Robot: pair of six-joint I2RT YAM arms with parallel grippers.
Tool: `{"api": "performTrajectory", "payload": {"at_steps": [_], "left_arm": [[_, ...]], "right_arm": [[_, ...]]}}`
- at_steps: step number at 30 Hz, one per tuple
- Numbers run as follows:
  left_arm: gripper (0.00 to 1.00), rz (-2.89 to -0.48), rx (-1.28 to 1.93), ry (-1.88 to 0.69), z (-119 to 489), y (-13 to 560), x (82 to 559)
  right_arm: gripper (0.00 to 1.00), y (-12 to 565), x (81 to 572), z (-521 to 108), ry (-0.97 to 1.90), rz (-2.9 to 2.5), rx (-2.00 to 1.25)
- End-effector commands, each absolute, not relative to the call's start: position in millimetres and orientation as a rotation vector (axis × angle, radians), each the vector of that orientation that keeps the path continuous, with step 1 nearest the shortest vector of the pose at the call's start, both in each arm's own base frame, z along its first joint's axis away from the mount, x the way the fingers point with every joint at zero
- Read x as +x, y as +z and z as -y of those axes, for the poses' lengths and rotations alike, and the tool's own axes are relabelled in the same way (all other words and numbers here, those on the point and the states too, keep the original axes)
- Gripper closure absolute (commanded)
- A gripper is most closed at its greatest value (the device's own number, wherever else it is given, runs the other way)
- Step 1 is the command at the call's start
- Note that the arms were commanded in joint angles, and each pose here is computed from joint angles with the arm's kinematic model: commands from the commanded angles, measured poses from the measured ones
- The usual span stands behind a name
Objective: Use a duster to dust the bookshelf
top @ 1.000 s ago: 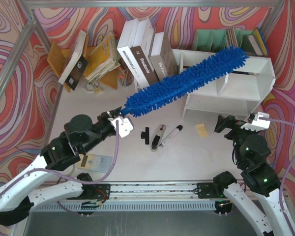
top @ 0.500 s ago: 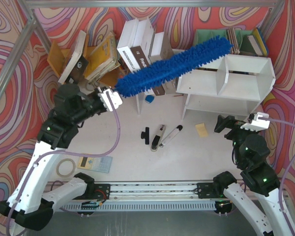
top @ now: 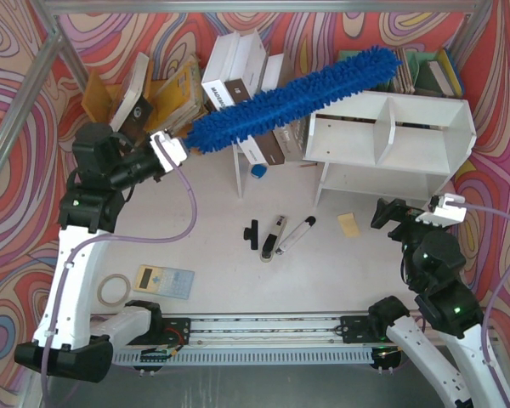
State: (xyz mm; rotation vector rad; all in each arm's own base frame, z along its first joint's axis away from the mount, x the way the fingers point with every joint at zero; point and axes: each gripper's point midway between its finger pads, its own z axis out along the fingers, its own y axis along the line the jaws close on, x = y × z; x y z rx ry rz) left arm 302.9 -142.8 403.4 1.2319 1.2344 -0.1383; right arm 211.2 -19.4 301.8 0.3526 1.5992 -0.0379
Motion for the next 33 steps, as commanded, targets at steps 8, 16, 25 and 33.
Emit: {"api": "performTrajectory", "payload": {"at_steps": [8, 16, 25, 33], "left_arm": [[1.00, -1.141, 1.298, -0.251, 159.6, 373.9, 298.8], [1.00, -1.183, 1.308, -0.289, 161.7, 351.4, 305.7], [1.00, -1.102, 1.277, -0.170, 154.8, 399.8, 307.4], [1.00, -1.102, 1.263, -0.110, 147.4, 401.8, 303.9]], "right_arm": [[0.11, 300.6, 216.8, 23.5, -0.079, -1.604, 0.366], [0.11, 299.8, 216.8, 23.6, -0.080, -1.607, 0.368], [0.11, 300.7, 216.0, 24.8, -0.084, -1.602, 0.371], [0.11, 300.6, 216.2, 24.1, -0.080, -1.602, 0.370]]}}
